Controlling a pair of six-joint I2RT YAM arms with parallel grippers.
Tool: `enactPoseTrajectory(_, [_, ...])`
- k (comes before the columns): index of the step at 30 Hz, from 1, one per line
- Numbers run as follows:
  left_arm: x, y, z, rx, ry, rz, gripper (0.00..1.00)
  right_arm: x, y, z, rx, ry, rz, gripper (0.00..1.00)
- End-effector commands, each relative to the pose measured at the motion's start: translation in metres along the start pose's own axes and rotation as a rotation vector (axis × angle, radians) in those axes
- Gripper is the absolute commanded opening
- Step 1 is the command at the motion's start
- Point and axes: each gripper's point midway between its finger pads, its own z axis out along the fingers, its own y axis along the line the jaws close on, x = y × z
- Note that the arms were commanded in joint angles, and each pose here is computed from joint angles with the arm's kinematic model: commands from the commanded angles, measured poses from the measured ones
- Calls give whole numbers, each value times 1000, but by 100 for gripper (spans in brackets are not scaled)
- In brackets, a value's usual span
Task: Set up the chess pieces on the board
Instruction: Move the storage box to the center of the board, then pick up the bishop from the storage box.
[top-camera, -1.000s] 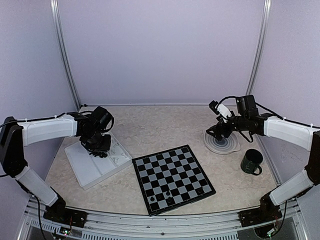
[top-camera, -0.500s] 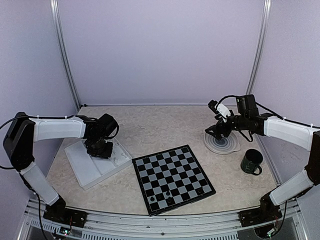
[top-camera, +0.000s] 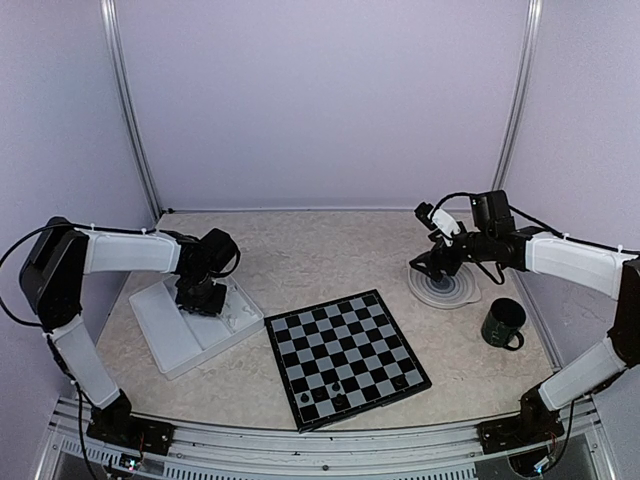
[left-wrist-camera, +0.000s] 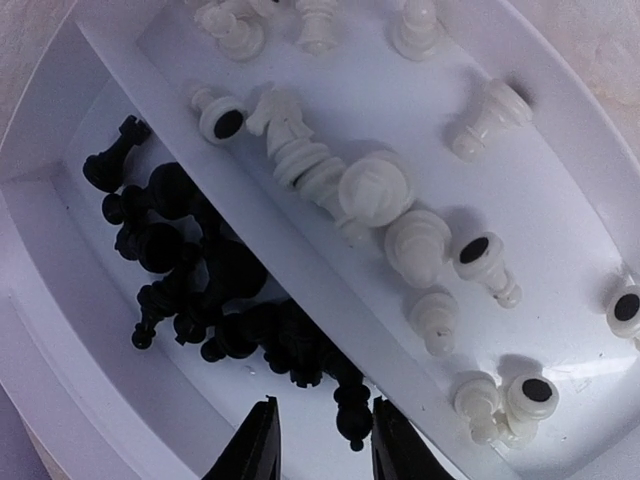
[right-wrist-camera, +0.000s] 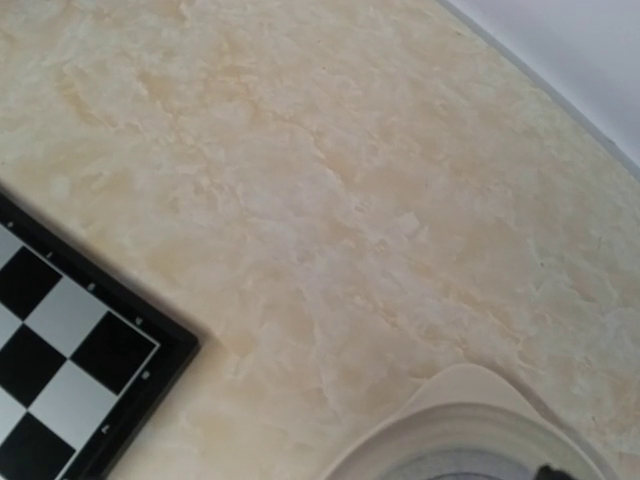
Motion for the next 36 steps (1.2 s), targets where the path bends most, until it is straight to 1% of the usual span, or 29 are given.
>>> enactPoseTrajectory(1, [-30,-1,-3,-3,-79,-7,33,-6,-7,2,6,-15,1,92])
enactPoseTrajectory(12, [-40,-14,5,41,-89,35,32,0,-4,8,-14,7,9,92])
enactPoseTrajectory(19, [-48,-17,4,110,-134,32,33,2,-2,11,-30,15,16,92])
enactPoseTrajectory(23, [-53,-14,-5,199,-152,4,33,2,0,11,-43,14,20,92])
enactPoseTrajectory(26, [-59,-13,-23,296,-197,-17,33,2,1,12,-51,15,18,92])
enactPoseTrajectory(29, [-64,-8,-36,333,-240,-35,33,3,2,14,-61,17,20,92])
enactPoseTrajectory(31, [-66,-8,-39,345,-253,-11,33,3,3,14,-69,19,22,92])
enactPoseTrajectory(36, [-62,-13,-38,396,-263,106,32,3,5,13,-77,17,21,91])
